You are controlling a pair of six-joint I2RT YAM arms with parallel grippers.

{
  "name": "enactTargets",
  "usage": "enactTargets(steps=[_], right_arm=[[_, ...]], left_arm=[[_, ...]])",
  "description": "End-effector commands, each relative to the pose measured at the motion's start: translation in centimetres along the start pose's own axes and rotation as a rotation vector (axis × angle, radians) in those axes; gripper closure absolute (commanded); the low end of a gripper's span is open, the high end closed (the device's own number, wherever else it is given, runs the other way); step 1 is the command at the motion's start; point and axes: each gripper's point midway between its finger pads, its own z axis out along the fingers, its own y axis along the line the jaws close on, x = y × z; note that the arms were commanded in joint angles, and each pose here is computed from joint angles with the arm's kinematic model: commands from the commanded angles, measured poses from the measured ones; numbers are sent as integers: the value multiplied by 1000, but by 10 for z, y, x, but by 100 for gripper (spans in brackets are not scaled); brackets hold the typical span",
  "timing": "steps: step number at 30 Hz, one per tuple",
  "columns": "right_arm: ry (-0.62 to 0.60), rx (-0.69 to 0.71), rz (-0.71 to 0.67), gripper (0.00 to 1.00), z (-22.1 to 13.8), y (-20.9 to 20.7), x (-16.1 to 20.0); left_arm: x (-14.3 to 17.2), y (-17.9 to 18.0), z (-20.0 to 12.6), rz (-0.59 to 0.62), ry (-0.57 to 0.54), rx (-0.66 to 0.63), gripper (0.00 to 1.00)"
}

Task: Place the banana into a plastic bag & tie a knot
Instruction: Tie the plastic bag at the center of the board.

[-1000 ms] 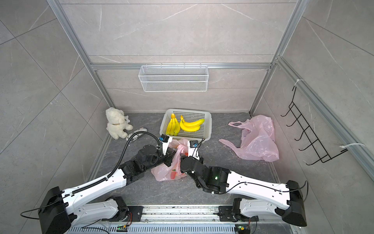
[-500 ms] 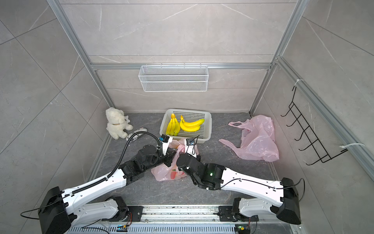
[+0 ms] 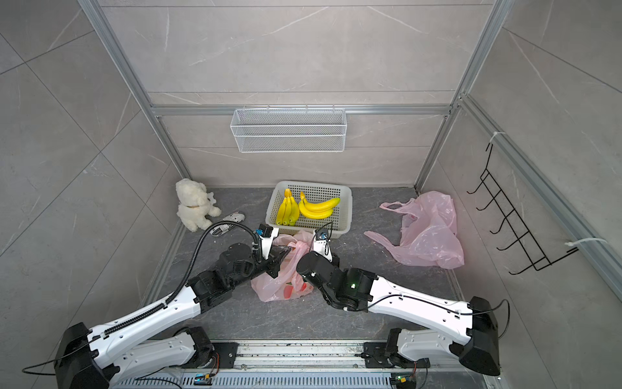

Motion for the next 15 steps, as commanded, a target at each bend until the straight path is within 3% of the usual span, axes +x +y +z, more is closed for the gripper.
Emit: enactTargets(steps=[1,8,15], right_arm=[[7,69,-18,100,-2,-20,7],[41,116,-51,100,7,-28,21],[121,247,-20,100,31,-75,55]], left_arm=[[-7,20,-11,5,-36,-87,100],[4,77,-31,-88,-29,-326,100],[32,142,-58,-265,-11,-549,100]])
